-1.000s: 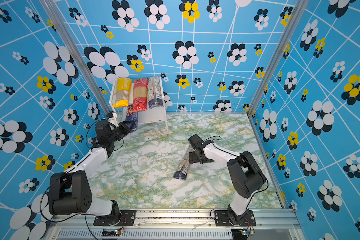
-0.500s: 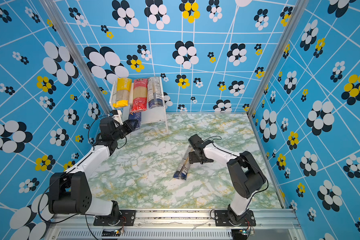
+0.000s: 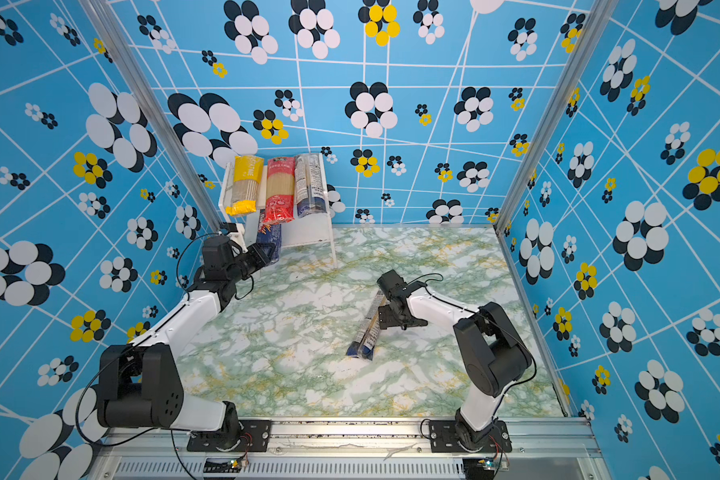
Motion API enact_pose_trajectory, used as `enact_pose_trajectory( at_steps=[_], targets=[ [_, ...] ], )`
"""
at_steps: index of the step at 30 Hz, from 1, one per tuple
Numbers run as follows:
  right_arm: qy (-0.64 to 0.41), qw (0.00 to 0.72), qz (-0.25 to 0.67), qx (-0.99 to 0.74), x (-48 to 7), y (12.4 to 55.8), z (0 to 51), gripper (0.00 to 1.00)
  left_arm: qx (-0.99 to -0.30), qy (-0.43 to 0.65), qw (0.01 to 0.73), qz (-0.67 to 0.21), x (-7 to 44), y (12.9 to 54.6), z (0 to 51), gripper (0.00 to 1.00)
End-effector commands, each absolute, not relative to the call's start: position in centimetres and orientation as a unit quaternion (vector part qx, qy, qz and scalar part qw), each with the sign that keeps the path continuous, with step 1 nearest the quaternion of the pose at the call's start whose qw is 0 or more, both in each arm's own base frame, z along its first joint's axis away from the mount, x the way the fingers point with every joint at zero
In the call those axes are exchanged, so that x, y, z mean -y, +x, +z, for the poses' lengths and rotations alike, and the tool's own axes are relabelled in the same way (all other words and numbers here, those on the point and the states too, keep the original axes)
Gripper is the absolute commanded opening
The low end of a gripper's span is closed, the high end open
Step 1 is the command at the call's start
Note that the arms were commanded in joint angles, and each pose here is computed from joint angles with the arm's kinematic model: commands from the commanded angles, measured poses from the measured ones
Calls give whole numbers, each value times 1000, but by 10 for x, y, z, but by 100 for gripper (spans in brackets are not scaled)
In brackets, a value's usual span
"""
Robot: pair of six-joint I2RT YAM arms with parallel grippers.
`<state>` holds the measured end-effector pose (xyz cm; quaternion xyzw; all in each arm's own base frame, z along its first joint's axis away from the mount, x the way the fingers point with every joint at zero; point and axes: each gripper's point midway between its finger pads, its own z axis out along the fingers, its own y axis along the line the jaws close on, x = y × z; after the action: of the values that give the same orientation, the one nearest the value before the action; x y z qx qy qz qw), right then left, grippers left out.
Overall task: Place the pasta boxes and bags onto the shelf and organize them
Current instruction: 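Move the Barilla box under the shelf's top tier with the left gripper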
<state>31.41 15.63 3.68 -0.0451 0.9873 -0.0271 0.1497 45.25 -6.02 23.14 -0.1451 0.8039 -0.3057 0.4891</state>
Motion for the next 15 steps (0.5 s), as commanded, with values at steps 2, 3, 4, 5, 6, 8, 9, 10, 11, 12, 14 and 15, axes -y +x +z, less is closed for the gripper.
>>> enact_pose_trajectory(
  at_steps=[2, 3, 4, 5, 6, 8, 9, 10, 11, 12, 14, 15],
  targets=[
    [-41, 157, -29, -986, -152, 314, 40, 99, -733, -91, 604, -297, 61, 464, 323, 0],
    [-41, 157, -30, -986, -152, 314, 40, 99, -734, -91, 605, -294, 62, 464, 323, 0],
    [-40, 157, -29, -986, -152, 314, 40, 99, -734, -95, 606, -290, 60, 464, 322, 0],
    [-42, 157, -29, -986, -152, 314, 40, 99, -735, -98, 607, -285, 59, 464, 322, 0],
    [-42, 157, -28, -986, -153, 314, 41, 99, -736, -100, 607, -281, 59, 463, 321, 0],
    [-42, 158, -28, -986, -153, 315, 41, 99, -738, -102, 609, -274, 59, 463, 320, 0],
    [-42, 158, -28, -986, -153, 315, 41, 99, -739, -102, 609, -270, 59, 463, 320, 0],
    [-43, 158, -28, -986, -153, 315, 41, 99, -739, -103, 610, -267, 59, 463, 320, 0],
    [-44, 157, -29, -986, -153, 315, 41, 99, -740, -103, 611, -264, 58, 463, 320, 0],
    [-44, 158, -29, -986, -153, 315, 41, 99, -740, -105, 611, -260, 57, 463, 320, 0],
    [-45, 158, -29, -986, -153, 315, 41, 99, -742, -108, 611, -255, 57, 462, 319, 0],
    [-45, 159, -28, -986, -153, 315, 41, 99, -742, -109, 611, -253, 56, 462, 319, 0]
  ],
)
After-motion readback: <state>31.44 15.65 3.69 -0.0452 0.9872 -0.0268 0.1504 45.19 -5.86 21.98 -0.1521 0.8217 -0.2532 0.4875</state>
